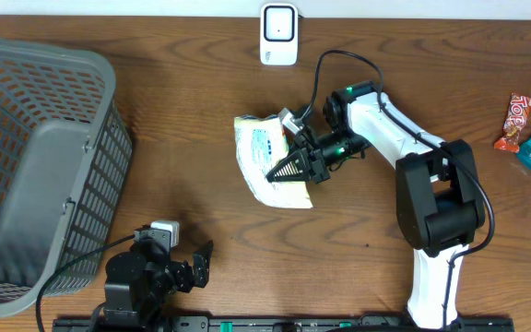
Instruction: Scan the item barcode
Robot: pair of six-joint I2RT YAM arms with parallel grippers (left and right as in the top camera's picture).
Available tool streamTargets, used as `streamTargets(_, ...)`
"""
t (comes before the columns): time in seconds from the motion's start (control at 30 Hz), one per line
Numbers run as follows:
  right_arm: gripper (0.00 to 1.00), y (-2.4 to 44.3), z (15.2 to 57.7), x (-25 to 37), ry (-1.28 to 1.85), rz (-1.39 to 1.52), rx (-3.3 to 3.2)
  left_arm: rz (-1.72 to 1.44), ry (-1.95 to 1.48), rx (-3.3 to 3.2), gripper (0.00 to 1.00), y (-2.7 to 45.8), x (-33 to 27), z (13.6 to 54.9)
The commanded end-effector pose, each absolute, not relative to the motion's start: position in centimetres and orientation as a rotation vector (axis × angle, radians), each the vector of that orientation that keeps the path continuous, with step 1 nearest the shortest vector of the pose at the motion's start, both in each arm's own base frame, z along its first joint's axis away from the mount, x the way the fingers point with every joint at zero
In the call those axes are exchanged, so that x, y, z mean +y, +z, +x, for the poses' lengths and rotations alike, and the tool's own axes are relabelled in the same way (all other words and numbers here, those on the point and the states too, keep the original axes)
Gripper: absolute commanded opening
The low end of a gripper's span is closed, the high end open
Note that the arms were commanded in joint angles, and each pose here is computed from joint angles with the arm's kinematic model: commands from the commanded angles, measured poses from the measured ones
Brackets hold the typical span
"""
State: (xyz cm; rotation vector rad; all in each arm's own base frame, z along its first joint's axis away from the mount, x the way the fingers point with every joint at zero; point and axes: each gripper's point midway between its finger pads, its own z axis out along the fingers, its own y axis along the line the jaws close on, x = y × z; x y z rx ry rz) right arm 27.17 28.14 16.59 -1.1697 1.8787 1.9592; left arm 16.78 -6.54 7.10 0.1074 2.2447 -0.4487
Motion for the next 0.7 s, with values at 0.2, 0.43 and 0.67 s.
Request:
streamTargets(0.2,0.01,18.4,28.8,27.6,2.249,-0.642,2.174,0.100,-0.452,2.285,1.00,6.3,-6.5,16.1)
streamTargets(0.43,0.01,18.4,30.5,25.7,2.390,-0.138,2.454,0.100,-0.452,2.285,1.00,6.3,-6.5,16.1)
streamTargets(0.67,0.01,18.6,31.1,24.5,2.439,0.141,2.550,0.101,-0.451,2.285,1.00,6.3,-6.5,16.1)
